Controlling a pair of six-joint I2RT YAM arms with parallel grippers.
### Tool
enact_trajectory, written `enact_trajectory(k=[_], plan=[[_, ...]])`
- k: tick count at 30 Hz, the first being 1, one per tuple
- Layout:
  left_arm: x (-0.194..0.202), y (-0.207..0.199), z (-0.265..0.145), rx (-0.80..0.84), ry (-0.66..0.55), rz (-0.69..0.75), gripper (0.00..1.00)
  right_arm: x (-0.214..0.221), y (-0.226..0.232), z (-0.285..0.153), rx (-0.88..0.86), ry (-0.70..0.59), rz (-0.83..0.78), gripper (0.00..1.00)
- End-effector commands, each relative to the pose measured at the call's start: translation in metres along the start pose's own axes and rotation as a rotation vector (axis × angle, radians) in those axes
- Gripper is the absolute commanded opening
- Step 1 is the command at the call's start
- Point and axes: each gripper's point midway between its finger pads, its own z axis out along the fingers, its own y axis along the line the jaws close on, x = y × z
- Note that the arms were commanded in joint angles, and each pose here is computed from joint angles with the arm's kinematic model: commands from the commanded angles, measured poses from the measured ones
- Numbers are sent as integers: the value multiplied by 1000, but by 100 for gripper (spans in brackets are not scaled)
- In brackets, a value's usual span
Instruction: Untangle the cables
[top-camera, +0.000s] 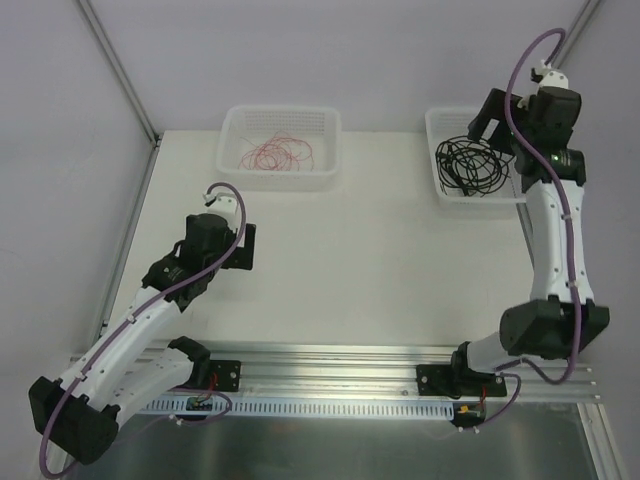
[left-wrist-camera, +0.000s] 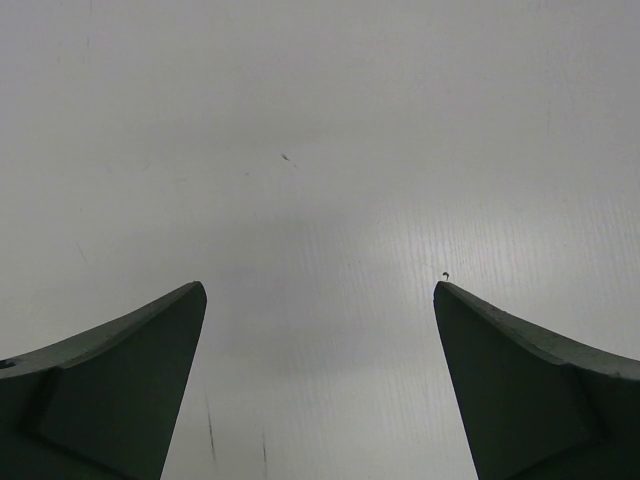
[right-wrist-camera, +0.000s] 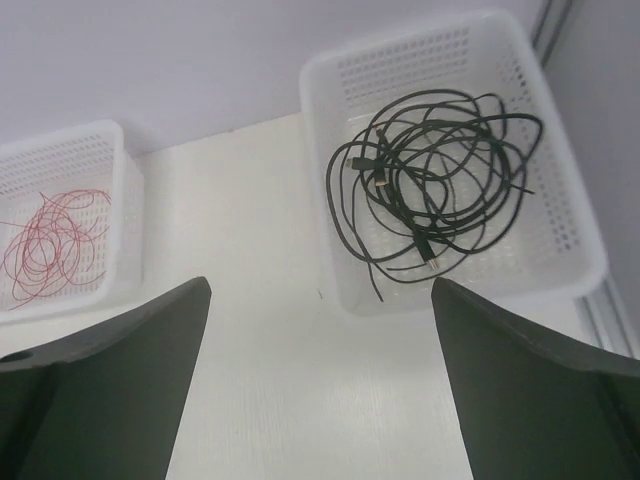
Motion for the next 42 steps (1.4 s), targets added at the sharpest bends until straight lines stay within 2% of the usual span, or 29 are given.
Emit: enact_trajectory(k=[1,3,4,6,7,10,11,15,18,25,32,36,42], plan=[[-10,8,-8,-19,-65,-24,99,-8,-11,-78,91,-68,-13,97],[-14,12,-13,-35,-92,-35,99,-1,-19,-107,133,-84,-22,97],[-17,18,-15,-64,-104,-40,99,-8,-18,-140,139,-146,-22,97],[-22,25,-19,-96,-127,-49,99,1,-27,-169,178,-169,-34,97],[-27,28,-23,-110,-146,-57,99,-2,-26,-202,179,-236,-33,97],[-41,34,-40,-116,-199,-85,99,16,-36,-239,219,-272,-31,97],[-45,35,-46,-114,-214,-104,99,18,-35,-265,210,-332,-28,97],[-62,46,-91,-93,-322,-194,99,54,-38,-308,187,-380,-16,97],[-57,56,-121,-80,-386,-270,99,76,-40,-336,168,-432,14,97],[-34,78,-180,-45,-545,-380,99,121,-52,-353,129,-505,54,97],[-12,99,-225,-6,-730,-541,99,158,-60,-360,59,-555,-2,97],[-1,101,-226,7,-759,-590,99,179,-64,-355,54,-546,-26,97],[11,98,-208,-17,-697,-595,99,180,-65,-356,48,-561,-26,97]])
